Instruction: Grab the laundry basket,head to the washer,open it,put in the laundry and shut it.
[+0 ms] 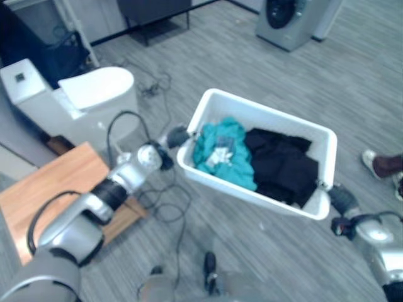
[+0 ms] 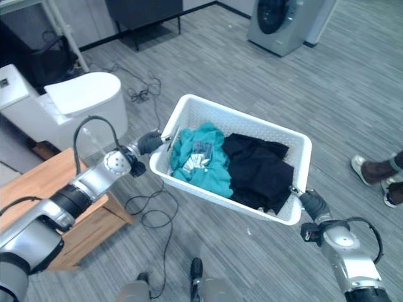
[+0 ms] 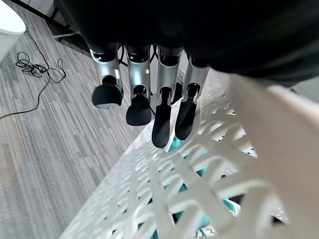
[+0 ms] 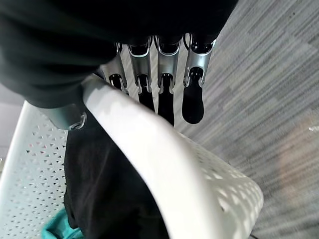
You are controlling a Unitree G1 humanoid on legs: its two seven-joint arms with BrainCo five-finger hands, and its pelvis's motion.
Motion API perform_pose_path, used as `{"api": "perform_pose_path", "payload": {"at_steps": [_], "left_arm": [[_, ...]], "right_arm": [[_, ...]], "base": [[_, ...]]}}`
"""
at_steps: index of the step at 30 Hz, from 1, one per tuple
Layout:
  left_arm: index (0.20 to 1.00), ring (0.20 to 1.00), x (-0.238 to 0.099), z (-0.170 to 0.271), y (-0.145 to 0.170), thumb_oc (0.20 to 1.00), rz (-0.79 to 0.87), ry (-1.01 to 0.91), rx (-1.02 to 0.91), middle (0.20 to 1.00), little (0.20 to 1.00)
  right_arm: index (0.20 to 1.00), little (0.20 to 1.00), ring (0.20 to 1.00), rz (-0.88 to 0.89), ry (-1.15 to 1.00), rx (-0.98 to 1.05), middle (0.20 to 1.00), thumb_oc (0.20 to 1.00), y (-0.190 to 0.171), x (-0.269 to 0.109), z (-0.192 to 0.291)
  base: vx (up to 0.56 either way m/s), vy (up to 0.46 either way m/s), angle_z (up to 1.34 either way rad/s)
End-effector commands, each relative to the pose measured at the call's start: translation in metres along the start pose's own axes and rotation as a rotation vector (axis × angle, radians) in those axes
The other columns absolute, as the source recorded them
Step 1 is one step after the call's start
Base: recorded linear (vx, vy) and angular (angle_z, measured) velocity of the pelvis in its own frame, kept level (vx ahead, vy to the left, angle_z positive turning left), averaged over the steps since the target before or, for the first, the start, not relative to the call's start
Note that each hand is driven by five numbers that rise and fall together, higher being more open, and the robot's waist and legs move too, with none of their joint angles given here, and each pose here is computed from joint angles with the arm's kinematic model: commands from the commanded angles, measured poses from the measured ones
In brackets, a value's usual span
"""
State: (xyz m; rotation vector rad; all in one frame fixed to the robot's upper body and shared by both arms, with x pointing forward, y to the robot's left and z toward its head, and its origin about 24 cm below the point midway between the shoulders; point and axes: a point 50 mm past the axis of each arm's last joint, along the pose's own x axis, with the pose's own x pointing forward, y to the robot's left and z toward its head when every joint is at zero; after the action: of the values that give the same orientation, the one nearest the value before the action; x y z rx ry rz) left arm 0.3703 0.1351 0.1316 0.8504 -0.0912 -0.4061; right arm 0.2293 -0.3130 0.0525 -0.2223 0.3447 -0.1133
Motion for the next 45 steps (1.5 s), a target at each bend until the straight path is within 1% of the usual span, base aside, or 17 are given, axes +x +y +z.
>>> {"api": "perform_pose_path", "payload": {"at_steps": [1, 3, 10, 14, 17, 21, 24, 27, 29, 31, 34, 41, 44, 45], "left_arm": [[0.200, 0.200, 0.003, 0.024, 0.063, 0.200, 0.249, -0.104, -0.097, 0.200, 0.200], [0.200, 0.200, -0.002, 0.018, 0.070, 0.200, 0.265, -0.083, -0.073, 0.200, 0.200], [0.200, 0.200, -0.006, 0.009, 0.077, 0.200, 0.291, -0.044, -0.068, 0.200, 0.200], [0.200, 0.200, -0.007, 0.005, 0.073, 0.200, 0.288, -0.028, -0.041, 0.200, 0.200], [0.200, 0.200, -0.014, -0.006, 0.068, 0.200, 0.276, -0.002, -0.044, 0.200, 0.200], [0.200, 0.200, -0.023, -0.016, 0.069, 0.200, 0.307, 0.017, -0.064, 0.200, 0.200], [0.200, 0.200, -0.021, -0.014, 0.073, 0.200, 0.326, 0.016, -0.079, 0.200, 0.200], [0.200, 0.200, -0.009, 0.003, 0.078, 0.200, 0.315, -0.019, -0.047, 0.200, 0.200], [0.200, 0.200, -0.009, 0.004, 0.078, 0.200, 0.314, -0.021, -0.046, 0.200, 0.200], [0.200, 0.200, 0.007, 0.027, 0.073, 0.200, 0.285, -0.071, -0.018, 0.200, 0.200], [0.200, 0.200, 0.011, 0.032, 0.067, 0.200, 0.274, -0.086, -0.023, 0.200, 0.200], [0.200, 0.200, 0.007, 0.020, 0.062, 0.200, 0.248, -0.058, -0.004, 0.200, 0.200], [0.200, 0.200, -0.006, -0.006, 0.062, 0.200, 0.244, 0.010, -0.029, 0.200, 0.200], [0.200, 0.200, -0.006, -0.007, 0.062, 0.200, 0.245, 0.011, -0.029, 0.200, 0.200]], "right_arm": [[0.200, 0.200, 0.200, 0.046, -0.287, 0.041, 0.200, 0.200, -0.005, 0.002, 0.065], [0.200, 0.200, 0.200, 0.084, -0.304, 0.055, 0.200, 0.200, 0.003, 0.005, 0.070], [0.200, 0.200, 0.200, 0.148, -0.308, 0.087, 0.200, 0.200, 0.024, 0.013, 0.071], [0.200, 0.200, 0.200, 0.165, -0.306, 0.112, 0.200, 0.200, 0.030, 0.011, 0.067], [0.200, 0.200, 0.200, 0.192, -0.298, 0.114, 0.200, 0.200, 0.037, 0.010, 0.061], [0.200, 0.200, 0.200, 0.223, -0.312, 0.058, 0.200, 0.200, 0.051, 0.020, 0.070], [0.200, 0.200, 0.200, 0.228, -0.320, 0.060, 0.200, 0.200, 0.062, 0.029, 0.076], [0.200, 0.200, 0.200, 0.201, -0.325, 0.080, 0.200, 0.200, 0.059, 0.029, 0.075], [0.200, 0.200, 0.200, 0.200, -0.325, 0.082, 0.200, 0.200, 0.059, 0.029, 0.075], [0.200, 0.200, 0.200, 0.173, -0.295, 0.107, 0.200, 0.200, 0.053, 0.027, 0.063], [0.200, 0.200, 0.200, 0.168, -0.278, 0.117, 0.200, 0.200, 0.052, 0.025, 0.056], [0.200, 0.200, 0.200, 0.141, -0.225, 0.136, 0.200, 0.200, 0.042, 0.019, 0.039], [0.200, 0.200, 0.200, 0.159, -0.207, 0.138, 0.200, 0.200, 0.042, 0.019, 0.036], [0.200, 0.200, 0.200, 0.160, -0.207, 0.137, 0.200, 0.200, 0.042, 0.019, 0.036]], "base": [[0.17, -0.072, -0.14], [0.23, -0.062, -0.42], [0.26, -0.007, -0.60], [0.45, 0.058, -0.30], [0.43, 0.076, -0.40], [0.29, 0.076, -0.30], [0.28, 0.141, -0.31], [0.37, 0.061, -0.03], [0.22, -0.056, 0.52], [0.50, -0.211, 0.39], [0.43, -0.160, 0.91], [0.41, -0.227, 0.61], [0.49, -0.411, 0.60], [0.35, -0.392, 0.27]]}}
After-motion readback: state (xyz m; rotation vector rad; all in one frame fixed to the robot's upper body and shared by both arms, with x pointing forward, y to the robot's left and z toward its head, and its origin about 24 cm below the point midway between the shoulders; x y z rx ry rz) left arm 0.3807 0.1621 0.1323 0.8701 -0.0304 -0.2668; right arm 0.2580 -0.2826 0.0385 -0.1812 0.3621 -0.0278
